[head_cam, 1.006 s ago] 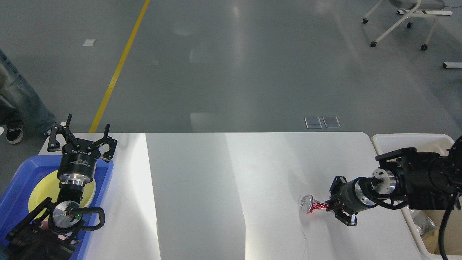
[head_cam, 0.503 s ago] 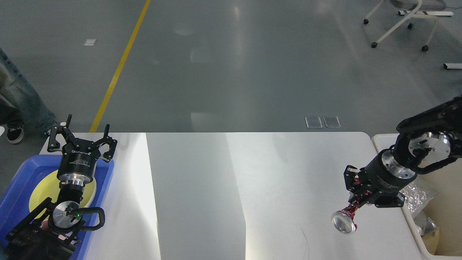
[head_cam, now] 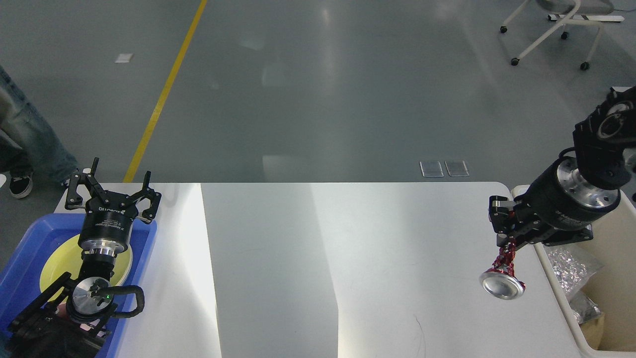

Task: Tidy desktop
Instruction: 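Lift the red can and carry it over the white bin, then release the red can into the bin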

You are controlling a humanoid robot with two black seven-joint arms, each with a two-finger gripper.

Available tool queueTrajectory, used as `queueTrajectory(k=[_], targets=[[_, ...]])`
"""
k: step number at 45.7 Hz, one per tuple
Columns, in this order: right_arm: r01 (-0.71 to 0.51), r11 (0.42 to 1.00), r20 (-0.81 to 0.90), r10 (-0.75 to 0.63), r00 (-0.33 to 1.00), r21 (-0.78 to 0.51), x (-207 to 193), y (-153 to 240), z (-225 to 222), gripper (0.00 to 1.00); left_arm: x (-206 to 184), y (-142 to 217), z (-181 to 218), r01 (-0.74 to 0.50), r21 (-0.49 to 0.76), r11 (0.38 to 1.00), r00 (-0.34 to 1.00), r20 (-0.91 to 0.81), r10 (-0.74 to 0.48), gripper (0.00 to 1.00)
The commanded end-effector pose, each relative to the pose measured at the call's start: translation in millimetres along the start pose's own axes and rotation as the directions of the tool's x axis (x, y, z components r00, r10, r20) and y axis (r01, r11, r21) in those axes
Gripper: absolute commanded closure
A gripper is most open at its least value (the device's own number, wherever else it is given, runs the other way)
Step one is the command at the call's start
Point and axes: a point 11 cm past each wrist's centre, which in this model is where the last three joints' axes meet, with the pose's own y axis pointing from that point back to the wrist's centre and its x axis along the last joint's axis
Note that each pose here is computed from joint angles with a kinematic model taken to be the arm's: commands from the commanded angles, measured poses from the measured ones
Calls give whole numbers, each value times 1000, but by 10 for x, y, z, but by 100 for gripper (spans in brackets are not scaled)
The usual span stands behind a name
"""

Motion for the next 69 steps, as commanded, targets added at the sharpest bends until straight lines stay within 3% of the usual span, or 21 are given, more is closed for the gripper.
queueTrajectory(k=[1, 13, 20, 26, 34, 48, 57, 69], targets=[[-12, 1000, -10, 12, 1000, 9, 19, 73, -33, 100, 0, 0, 0, 0, 0, 1000, 1000, 0, 0, 3], [-30, 999, 22, 31, 999, -37, 100, -10, 205, 100, 0, 0, 0, 0, 0, 1000, 1000, 0, 0, 3], [-73, 996, 160, 81, 984, -55, 313, -178, 713, 100, 0, 0, 0, 0, 0, 1000, 1000, 0, 0, 3], [-143, 983, 336, 174, 926, -116, 525, -411, 1398, 100, 6, 6, -1, -1, 0, 1000, 1000, 0, 1, 3], [-215, 926, 451, 342, 824, -309, 631, -866, 2303, 100, 6, 7, -3, -1, 0, 1000, 1000, 1, 1, 3], [-330, 805, 507, 574, 643, -492, 500, -1734, 3042, 100, 6, 7, -5, -1, 2, 1000, 1000, 1, 1, 3], [-380, 731, 436, 658, 614, -568, 360, -2336, 3104, 100, 0, 1, -3, 0, 1, 1000, 1000, 0, 0, 3], [-462, 639, 337, 742, 579, -615, 205, -2648, 2959, 100, 6, 7, -3, -1, 0, 1000, 1000, 1, 1, 3]])
